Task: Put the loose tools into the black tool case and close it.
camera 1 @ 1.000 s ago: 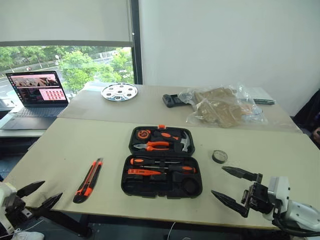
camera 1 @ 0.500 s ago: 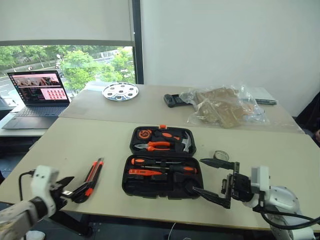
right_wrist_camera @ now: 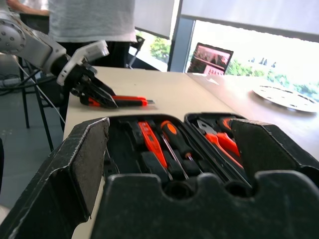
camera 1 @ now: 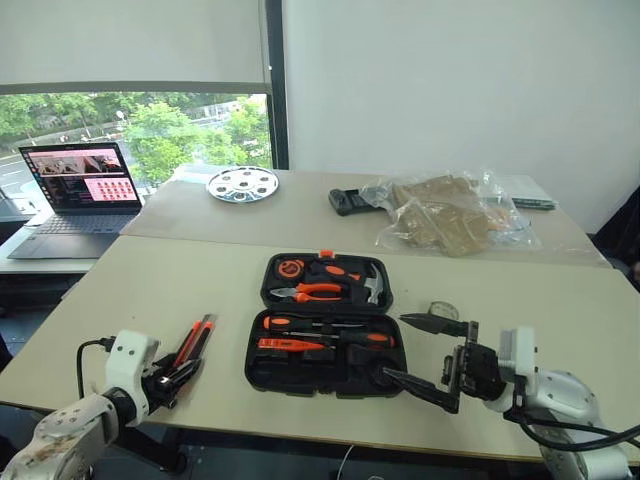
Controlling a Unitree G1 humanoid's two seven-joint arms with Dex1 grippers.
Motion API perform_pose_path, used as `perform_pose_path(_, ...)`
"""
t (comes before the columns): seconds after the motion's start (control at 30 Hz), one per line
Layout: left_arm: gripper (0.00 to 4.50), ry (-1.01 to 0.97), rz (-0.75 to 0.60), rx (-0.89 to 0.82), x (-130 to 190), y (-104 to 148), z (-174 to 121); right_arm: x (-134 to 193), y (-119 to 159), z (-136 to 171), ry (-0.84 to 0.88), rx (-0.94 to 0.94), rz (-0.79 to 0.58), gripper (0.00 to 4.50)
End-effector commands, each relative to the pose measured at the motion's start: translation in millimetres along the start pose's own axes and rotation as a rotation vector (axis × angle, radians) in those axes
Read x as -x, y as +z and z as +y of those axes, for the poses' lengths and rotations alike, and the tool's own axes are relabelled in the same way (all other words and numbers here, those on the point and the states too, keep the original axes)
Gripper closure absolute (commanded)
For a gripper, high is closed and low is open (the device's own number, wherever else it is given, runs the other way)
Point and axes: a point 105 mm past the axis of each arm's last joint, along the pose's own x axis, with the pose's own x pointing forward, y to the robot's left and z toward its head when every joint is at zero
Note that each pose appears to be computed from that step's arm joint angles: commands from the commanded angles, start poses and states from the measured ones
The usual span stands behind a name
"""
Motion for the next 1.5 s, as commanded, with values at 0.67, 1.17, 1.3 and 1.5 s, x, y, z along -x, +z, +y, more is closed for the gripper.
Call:
perform_pose_path(0.67,2.77,-1.061,0.157,-0.797,-83.4,54.8,-130.3,36.6,2.7,7.7,-0.159,0.032,0.077,0.0)
perform_pose_path(1.17,2.77,-1.027,0.176,-0.778,-100.1,45.7,-147.7,39.4,2.8,6.7,-0.202,0.046,0.082,0.0)
perform_pose_path(1.3,2.77,-1.045,0.146,-0.756,-102.1,48.9,-156.2,36.9,1.8,6.6,-0.205,0.043,0.075,0.0)
perform_pose_path(1.5,2.77,-1.075,0.136,-0.756,-100.5,45.4,-162.3,36.8,-0.7,10.1,-0.207,0.031,0.077,0.0)
